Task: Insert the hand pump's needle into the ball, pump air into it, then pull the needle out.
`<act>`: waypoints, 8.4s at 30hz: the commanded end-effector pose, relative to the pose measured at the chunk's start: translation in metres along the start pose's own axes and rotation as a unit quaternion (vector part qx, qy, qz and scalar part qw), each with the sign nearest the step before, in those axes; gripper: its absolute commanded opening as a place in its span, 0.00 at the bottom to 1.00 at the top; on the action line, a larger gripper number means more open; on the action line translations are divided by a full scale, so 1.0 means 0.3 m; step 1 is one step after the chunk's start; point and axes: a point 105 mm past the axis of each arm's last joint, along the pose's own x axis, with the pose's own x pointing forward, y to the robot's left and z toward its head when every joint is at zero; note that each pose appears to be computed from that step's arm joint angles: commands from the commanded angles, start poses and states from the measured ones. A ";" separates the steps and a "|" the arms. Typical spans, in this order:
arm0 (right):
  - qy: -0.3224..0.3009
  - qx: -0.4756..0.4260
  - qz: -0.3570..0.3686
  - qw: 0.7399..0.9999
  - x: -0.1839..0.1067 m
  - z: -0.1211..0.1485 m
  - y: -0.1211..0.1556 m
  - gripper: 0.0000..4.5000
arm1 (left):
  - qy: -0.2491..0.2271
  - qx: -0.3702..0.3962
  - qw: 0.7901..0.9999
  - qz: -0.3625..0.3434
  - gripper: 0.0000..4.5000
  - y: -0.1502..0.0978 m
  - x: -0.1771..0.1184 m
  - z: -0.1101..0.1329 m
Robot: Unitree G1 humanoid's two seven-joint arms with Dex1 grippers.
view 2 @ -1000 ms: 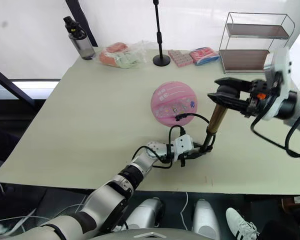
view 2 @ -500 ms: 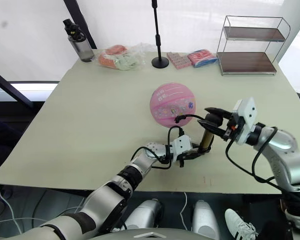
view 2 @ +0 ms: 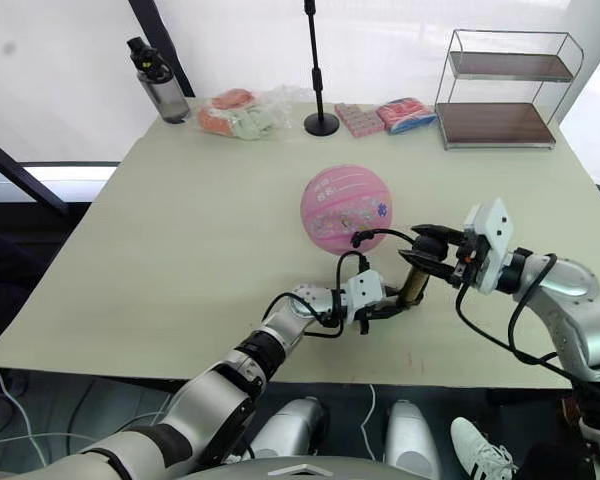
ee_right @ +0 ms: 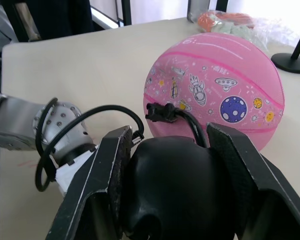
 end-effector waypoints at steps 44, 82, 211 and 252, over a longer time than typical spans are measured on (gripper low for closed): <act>0.041 -0.005 -0.069 0.997 0.017 -0.199 0.012 0.45 | 0.080 -0.037 0.995 -0.038 0.24 -0.094 -0.019 -0.148; -0.101 -0.064 -0.027 0.992 -0.112 0.466 -0.080 0.45 | 0.077 -0.035 0.995 -0.047 0.24 -0.111 -0.011 -0.149; -0.107 -0.112 -0.045 0.987 -0.081 0.246 -0.054 0.45 | 0.075 -0.034 0.995 -0.048 0.24 -0.111 -0.013 -0.148; -0.108 -0.122 -0.061 0.985 -0.075 0.172 -0.051 0.45 | 0.073 -0.033 0.996 -0.045 0.24 -0.110 -0.006 -0.145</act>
